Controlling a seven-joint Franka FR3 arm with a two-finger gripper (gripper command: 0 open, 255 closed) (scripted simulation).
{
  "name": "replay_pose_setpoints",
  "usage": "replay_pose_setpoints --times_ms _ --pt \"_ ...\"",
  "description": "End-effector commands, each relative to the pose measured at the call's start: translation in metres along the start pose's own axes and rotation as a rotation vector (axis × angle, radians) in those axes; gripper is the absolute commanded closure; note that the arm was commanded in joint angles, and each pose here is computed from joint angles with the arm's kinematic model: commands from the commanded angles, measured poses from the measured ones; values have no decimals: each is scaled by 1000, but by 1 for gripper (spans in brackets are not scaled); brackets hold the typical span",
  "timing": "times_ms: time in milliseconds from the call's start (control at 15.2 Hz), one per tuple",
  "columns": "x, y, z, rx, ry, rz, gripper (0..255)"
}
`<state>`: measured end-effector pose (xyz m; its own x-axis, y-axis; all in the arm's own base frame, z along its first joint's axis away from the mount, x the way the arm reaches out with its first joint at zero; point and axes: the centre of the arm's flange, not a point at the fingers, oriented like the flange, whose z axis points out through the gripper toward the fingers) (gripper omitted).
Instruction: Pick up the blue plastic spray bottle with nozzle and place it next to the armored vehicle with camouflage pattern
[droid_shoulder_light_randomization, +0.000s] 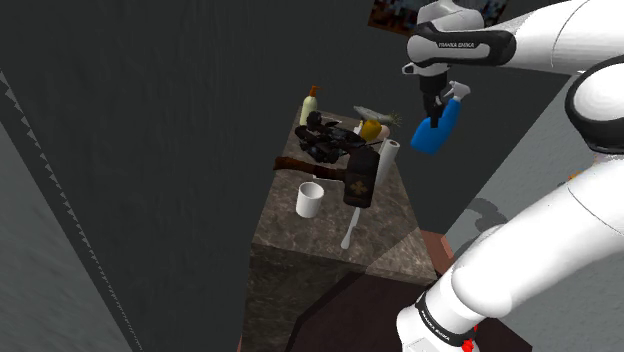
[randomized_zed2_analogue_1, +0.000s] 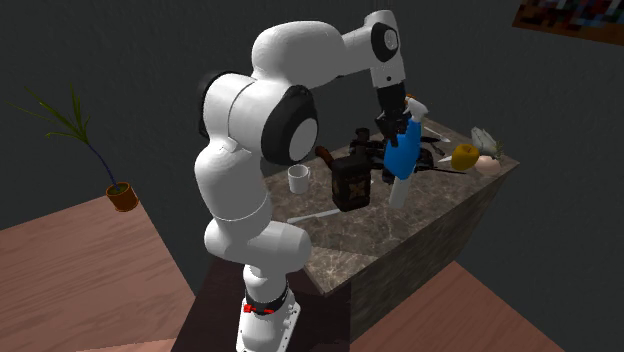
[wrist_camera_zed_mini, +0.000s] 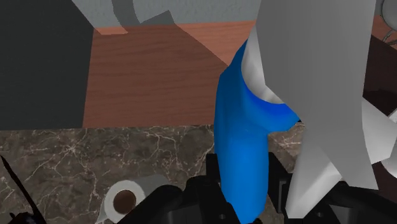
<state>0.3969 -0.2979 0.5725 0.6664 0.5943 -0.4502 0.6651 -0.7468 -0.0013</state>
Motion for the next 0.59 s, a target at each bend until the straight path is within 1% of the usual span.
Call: replay_pose_setpoints --times_ms 0,528 --pt "-4 25 9 -2 -1 -1 255" --pt "-25 122 45 -2 -1 -1 255"
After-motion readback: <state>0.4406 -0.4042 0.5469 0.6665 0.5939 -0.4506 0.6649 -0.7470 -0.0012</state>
